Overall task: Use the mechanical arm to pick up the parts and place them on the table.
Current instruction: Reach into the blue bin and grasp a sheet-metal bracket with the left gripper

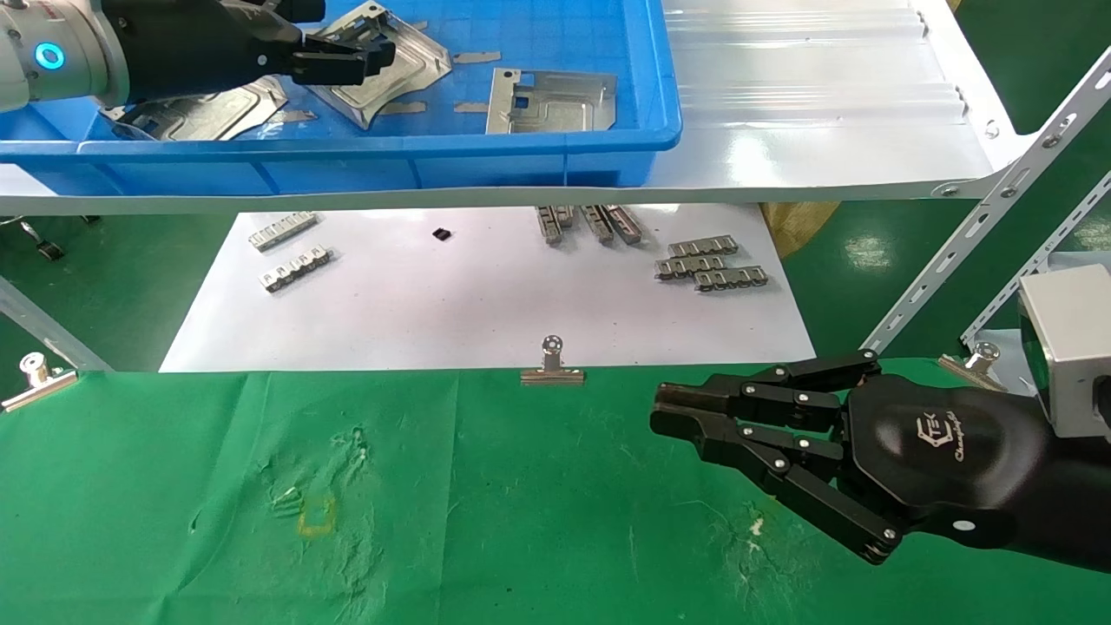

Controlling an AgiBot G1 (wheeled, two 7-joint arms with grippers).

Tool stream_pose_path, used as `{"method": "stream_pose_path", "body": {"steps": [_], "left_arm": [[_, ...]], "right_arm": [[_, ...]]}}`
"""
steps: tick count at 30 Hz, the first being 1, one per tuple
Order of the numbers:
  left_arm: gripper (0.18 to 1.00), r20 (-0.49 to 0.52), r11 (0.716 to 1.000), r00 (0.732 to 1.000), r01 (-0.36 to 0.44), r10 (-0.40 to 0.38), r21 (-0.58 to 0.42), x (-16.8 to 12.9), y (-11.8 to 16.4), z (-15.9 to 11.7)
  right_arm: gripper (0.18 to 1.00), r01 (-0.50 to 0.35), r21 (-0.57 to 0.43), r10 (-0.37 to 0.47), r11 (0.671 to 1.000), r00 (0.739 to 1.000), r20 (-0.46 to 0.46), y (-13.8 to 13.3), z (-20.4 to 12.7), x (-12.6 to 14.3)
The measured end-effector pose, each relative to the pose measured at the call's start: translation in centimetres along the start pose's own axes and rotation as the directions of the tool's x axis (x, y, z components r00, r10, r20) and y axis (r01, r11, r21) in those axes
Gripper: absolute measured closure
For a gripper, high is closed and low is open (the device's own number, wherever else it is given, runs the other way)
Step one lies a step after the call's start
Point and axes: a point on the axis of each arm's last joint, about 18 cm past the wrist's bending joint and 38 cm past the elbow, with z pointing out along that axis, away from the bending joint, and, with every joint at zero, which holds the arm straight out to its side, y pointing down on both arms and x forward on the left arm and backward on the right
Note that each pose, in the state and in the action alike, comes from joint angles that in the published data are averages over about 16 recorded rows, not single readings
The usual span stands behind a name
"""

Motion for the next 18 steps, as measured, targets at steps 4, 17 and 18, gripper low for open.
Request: {"method": "stream_pose_path", "body": {"steps": [4, 17, 18], "left_arm": [[0.281, 0.009, 1.000, 1.000, -0.003, 0.003, -0.011, -0.2, 0.1, 0.0], [0.526, 0.066, 1.000, 0.998, 0.003, -0.001, -0.029, -1.5, 0.7, -0.4], [0.545, 0.070, 1.000, 0.998, 0.004, -0.002, -0.029, -1.6, 0.7, -0.4]], "right_arm": [[0.915, 0.000, 0.000, 0.000, 1.000, 1.000, 0.000, 0.0, 0.0, 0.0], [0.691, 0.000, 0.000, 0.000, 1.000, 1.000, 0.000, 0.0, 0.0, 0.0], [0.673, 0.000, 0.000, 0.000, 1.000, 1.000, 0.000, 0.0, 0.0, 0.0]]}}
